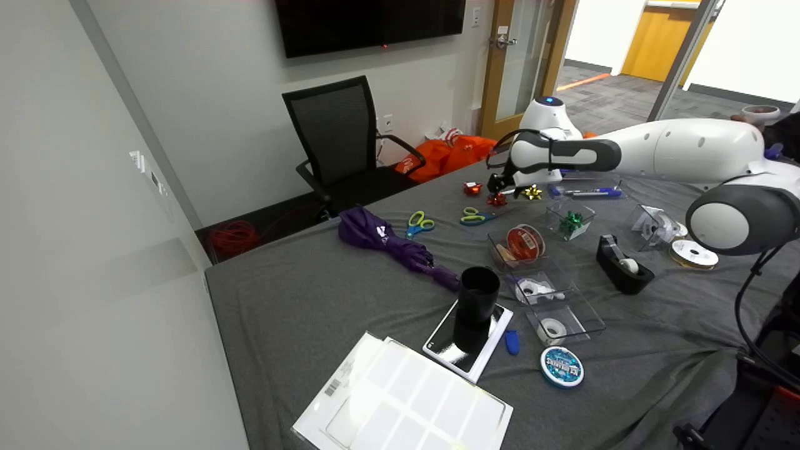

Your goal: Put the green and red decorating ribbons in the empty stationary holder to the right

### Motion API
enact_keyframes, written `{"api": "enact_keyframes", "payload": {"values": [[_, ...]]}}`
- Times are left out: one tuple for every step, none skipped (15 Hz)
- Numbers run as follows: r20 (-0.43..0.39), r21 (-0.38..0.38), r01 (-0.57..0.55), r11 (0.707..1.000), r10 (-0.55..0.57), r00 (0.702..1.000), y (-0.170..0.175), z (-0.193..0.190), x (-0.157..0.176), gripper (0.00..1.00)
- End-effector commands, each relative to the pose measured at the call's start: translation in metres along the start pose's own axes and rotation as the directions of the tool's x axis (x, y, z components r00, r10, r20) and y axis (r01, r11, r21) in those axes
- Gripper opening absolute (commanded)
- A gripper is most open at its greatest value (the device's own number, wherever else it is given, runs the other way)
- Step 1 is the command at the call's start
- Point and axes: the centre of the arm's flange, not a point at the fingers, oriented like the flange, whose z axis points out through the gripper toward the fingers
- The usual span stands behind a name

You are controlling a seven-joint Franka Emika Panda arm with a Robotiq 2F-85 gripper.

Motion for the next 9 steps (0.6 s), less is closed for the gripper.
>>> {"api": "enact_keyframes", "payload": {"values": [[-0.013, 0.018, -0.053, 0.998, 0.054, 0.998, -0.009, 0.028, 0.042, 0.54], [-0.016, 0.019, -0.065, 0.998, 0.065, 0.998, -0.010, 0.029, 0.042, 0.46], [-0.020, 0.018, -0.076, 0.997, 0.077, 0.997, -0.011, 0.031, 0.044, 0.40], [-0.021, 0.017, -0.088, 0.996, 0.088, 0.996, -0.011, 0.032, 0.045, 0.32], [-0.022, 0.015, -0.098, 0.995, 0.099, 0.995, -0.011, 0.034, 0.047, 0.24], [-0.022, 0.014, -0.109, 0.994, 0.109, 0.994, -0.011, 0.036, 0.049, 0.18], [-0.021, 0.012, -0.119, 0.993, 0.119, 0.993, -0.011, 0.037, 0.050, 0.10], [-0.019, 0.011, -0.128, 0.992, 0.128, 0.992, -0.010, 0.038, 0.052, 0.04], [-0.017, 0.008, -0.135, 0.991, 0.135, 0.991, -0.009, 0.039, 0.053, 0.01]]}}
